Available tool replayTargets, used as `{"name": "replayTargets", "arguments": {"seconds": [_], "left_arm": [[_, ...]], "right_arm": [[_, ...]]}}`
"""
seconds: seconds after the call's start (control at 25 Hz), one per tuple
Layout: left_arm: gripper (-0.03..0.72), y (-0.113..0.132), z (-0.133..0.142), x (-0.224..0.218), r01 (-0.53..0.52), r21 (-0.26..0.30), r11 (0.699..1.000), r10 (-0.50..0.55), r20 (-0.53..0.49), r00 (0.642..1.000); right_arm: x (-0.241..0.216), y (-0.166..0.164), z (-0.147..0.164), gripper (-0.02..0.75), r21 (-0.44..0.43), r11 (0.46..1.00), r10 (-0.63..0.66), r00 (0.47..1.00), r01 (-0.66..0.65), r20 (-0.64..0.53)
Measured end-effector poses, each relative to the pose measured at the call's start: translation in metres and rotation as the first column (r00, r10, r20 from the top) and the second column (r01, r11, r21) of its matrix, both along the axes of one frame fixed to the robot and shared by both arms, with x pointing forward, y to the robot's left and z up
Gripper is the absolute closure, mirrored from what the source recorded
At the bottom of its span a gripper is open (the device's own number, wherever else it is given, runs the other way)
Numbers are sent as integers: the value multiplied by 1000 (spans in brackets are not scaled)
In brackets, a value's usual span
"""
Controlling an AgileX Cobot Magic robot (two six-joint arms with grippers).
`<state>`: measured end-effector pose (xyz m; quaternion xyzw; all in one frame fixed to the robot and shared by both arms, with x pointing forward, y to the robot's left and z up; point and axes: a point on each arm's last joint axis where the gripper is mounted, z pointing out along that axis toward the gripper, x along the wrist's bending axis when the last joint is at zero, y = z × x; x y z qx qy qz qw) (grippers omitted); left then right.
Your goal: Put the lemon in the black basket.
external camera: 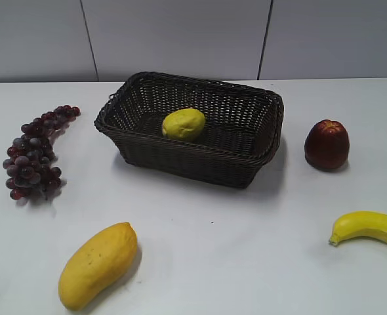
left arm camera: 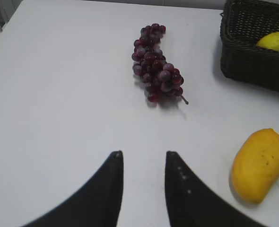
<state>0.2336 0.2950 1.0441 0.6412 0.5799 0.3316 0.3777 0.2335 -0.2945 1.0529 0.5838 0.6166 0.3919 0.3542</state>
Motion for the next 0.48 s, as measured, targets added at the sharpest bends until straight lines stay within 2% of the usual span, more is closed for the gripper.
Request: {"name": "replayTargets", "arguments": {"seconds": [0.48], "left_arm": [[450,0,0,0,0,0,1000,0,0,1000]], "right_arm": [[0,0,0,151,0,1000,-1,1000,1,0]]}}
